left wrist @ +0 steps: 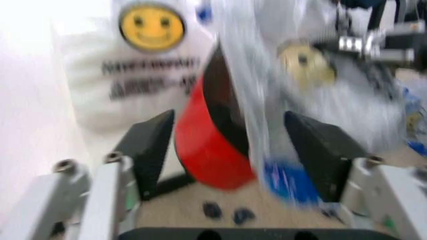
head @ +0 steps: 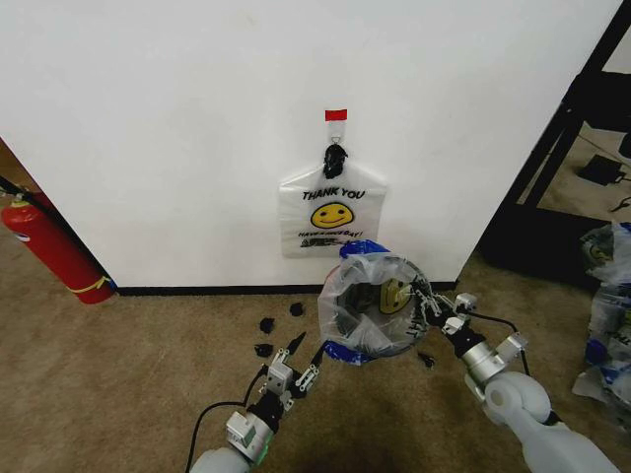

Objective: Pick up the garbage bag from the wall and place it over the trash bin.

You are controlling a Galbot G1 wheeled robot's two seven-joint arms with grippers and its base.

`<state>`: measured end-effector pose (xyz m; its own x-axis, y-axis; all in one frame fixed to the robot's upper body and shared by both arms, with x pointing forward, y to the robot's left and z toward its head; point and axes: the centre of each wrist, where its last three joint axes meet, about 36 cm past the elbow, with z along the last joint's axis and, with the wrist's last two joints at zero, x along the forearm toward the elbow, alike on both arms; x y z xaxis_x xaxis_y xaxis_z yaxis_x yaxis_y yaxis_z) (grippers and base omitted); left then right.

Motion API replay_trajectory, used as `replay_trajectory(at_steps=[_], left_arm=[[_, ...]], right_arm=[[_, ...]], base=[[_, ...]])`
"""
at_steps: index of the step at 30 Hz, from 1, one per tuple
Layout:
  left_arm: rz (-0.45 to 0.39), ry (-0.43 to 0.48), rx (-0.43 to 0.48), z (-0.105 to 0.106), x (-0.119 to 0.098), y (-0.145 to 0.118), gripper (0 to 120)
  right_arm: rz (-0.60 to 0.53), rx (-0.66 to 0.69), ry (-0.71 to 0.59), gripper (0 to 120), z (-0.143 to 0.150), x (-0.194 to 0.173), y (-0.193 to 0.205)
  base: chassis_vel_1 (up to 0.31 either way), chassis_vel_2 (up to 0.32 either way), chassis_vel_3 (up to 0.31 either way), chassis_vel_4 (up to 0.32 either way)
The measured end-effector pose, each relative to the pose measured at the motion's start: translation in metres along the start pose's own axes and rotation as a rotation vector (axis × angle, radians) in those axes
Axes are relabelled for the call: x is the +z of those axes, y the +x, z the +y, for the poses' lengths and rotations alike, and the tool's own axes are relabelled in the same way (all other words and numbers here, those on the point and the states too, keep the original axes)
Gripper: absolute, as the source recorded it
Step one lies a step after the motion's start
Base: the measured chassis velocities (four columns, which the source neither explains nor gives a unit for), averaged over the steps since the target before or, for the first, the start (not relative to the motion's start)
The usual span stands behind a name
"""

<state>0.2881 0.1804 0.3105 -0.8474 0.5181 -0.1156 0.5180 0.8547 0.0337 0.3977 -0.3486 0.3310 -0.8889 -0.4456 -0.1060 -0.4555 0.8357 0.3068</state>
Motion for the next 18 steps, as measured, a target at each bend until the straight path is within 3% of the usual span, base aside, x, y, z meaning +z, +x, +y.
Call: replay_trajectory(at_steps=[6,9,14,18], left_arm=[[-0.097,-0.057,-0.018,-0.002,-0.033,-0.011,97],[-0.114,-0.105,-0.020,-0.005,-0.038,-0.013,100],[-0.116,-0.183,0.008,-0.014,-0.037,-0.012,94],[-0.098,-0.201,0.024,-0.021,-0.031,-0.013,79]], right_arm=[[0.015,-0.063,0.114,1,-0.001,0.013,0.003],[0.009,-0.077,0.142,1,0.000,0.015,0.002],[-0.002,-0.090,0.166,1,0.006,0.016,-0.002],[-0.010,-0.102,0.184,1,0.012,0.015,-0.003]], base=[[0.000,0.000,0.000,0.000],[0.000,0.000,0.000,0.000],[0.000,0.000,0.000,0.000],[0.000,0.000,0.000,0.000]])
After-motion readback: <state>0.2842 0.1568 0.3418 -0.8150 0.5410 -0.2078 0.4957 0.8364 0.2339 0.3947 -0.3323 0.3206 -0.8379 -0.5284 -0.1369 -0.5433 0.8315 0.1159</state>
